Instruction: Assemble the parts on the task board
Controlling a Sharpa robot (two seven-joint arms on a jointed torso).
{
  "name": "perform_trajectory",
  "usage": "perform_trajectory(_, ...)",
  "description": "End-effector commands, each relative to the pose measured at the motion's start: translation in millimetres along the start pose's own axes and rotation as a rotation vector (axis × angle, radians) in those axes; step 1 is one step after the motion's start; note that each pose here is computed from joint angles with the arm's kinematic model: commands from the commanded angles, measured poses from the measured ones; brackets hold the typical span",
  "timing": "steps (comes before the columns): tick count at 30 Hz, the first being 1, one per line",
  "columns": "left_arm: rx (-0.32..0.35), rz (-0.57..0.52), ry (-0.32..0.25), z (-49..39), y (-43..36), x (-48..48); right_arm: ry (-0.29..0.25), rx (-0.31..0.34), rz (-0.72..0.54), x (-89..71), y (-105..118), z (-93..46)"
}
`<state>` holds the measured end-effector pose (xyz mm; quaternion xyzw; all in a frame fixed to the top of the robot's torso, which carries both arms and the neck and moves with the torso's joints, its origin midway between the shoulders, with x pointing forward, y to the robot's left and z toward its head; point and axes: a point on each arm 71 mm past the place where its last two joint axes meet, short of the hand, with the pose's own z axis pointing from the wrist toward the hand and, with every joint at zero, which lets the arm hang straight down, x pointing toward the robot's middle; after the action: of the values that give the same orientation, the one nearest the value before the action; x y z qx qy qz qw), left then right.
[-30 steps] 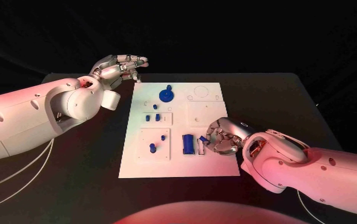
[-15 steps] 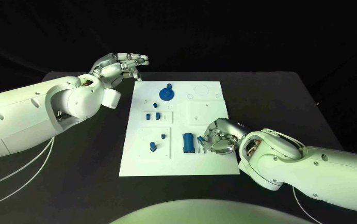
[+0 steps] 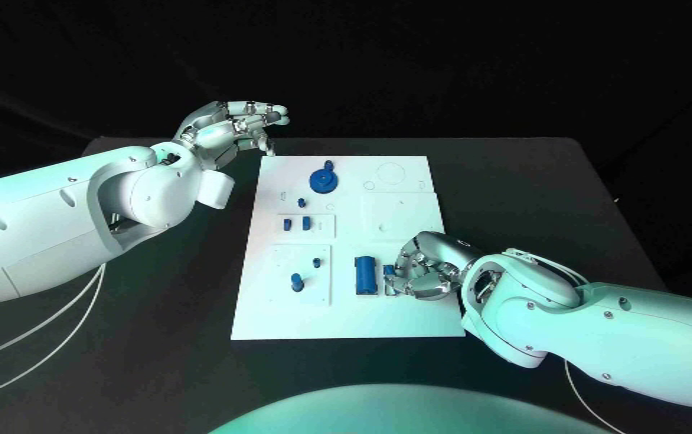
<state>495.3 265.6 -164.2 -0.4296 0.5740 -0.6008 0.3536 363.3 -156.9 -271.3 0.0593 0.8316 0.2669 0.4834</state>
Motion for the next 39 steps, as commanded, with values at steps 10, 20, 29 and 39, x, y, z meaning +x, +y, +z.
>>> perform_trajectory(10, 0.002, -0.008, 0.017, 0.1, -0.5, 2.1, 0.024, -0.002, -0.013, 4.2, 1.1, 0.0)
perform_trajectory(20, 0.002, -0.007, 0.015, 0.1, -0.5, 1.9, 0.012, -0.001, -0.010, 3.0, -0.4, 0.7)
perform_trajectory(29, 0.002, -0.007, 0.013, -0.1, -0.6, 1.3, -0.004, -0.006, -0.012, 0.0, -4.0, -2.0)
perform_trajectory(39, 0.011, -0.007, 0.007, 0.4, -0.6, -0.9, -0.127, -0.087, 0.125, -21.8, -8.8, -9.9)
